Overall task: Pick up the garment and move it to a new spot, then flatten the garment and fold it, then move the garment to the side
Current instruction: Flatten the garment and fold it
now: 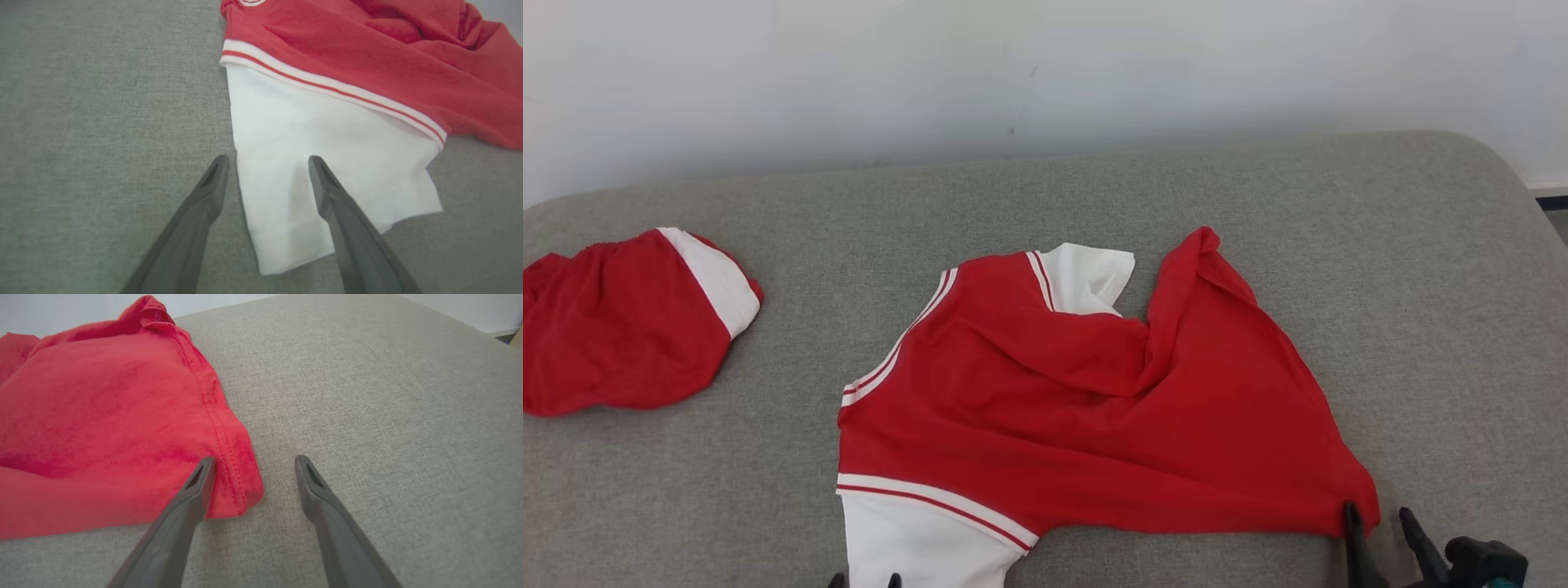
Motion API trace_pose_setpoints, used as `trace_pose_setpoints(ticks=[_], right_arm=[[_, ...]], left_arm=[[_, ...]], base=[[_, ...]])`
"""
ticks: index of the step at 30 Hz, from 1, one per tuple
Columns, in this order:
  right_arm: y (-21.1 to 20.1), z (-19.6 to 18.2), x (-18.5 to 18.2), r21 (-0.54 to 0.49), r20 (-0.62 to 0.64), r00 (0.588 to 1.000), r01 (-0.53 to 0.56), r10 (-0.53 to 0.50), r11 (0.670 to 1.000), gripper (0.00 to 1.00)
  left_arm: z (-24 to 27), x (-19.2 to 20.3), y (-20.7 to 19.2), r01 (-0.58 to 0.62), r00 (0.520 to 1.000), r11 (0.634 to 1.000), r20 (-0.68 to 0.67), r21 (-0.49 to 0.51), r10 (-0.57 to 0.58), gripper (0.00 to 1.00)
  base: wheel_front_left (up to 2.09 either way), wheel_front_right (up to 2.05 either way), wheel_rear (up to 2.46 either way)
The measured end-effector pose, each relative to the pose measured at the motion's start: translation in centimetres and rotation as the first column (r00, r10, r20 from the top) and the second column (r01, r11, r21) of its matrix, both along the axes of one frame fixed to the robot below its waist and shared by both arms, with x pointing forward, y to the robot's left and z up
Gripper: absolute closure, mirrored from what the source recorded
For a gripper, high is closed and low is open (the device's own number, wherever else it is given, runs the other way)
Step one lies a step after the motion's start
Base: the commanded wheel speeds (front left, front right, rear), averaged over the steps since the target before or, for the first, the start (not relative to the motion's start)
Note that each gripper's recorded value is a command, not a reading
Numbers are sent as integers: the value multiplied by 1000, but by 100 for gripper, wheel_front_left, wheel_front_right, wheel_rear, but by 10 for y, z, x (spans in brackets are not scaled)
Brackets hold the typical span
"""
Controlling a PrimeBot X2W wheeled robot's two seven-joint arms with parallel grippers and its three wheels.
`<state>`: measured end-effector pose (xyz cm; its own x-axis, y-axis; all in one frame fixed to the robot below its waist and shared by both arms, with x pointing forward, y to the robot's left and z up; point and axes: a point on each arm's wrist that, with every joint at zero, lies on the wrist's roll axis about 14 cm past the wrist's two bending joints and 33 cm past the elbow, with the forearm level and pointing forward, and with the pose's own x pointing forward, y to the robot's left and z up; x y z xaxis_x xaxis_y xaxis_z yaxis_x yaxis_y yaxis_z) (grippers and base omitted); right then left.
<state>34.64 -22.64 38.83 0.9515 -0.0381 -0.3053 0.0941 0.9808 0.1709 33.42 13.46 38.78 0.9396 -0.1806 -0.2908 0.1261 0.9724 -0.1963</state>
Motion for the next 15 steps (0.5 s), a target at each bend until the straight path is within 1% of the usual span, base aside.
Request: trace_pose_setpoints(ticks=[4,7,8,9,10,11,15], right_arm=[[8,-15,-5,35,-50,999,3,-2,999,0],[15,-19,-5,67,-65,998,5,0,998,0],[19,-20,-5,79,-68,998,0,6,997,36],[24,-21,-5,91,-70,997,-6,12,996,58],[28,-21,-5,105,-69,997,-9,16,994,58],[31,-21,-4,120,-67,998,-9,17,993,100],[40,-11,3,146,-30,999,-32,36,989,100]], left_arm=[[-8,-2,-2,-3,999,1000,-33,-21,2,0],[-14,-5,-6,5,998,999,-55,-32,-6,0],[-15,-6,-8,3,998,999,-59,-41,-6,0],[-17,-7,-9,6,998,999,-67,-49,-9,12],[-17,-8,-12,6,997,998,-71,-61,-11,12],[-17,-8,-14,14,997,998,-70,-66,-18,100],[-11,-6,-20,24,998,996,-56,-87,-29,100]], base=[[0,0,0],[0,0,0],[0,0,0],[0,0,0],[0,0,0],[0,0,0],[0,0,0]])
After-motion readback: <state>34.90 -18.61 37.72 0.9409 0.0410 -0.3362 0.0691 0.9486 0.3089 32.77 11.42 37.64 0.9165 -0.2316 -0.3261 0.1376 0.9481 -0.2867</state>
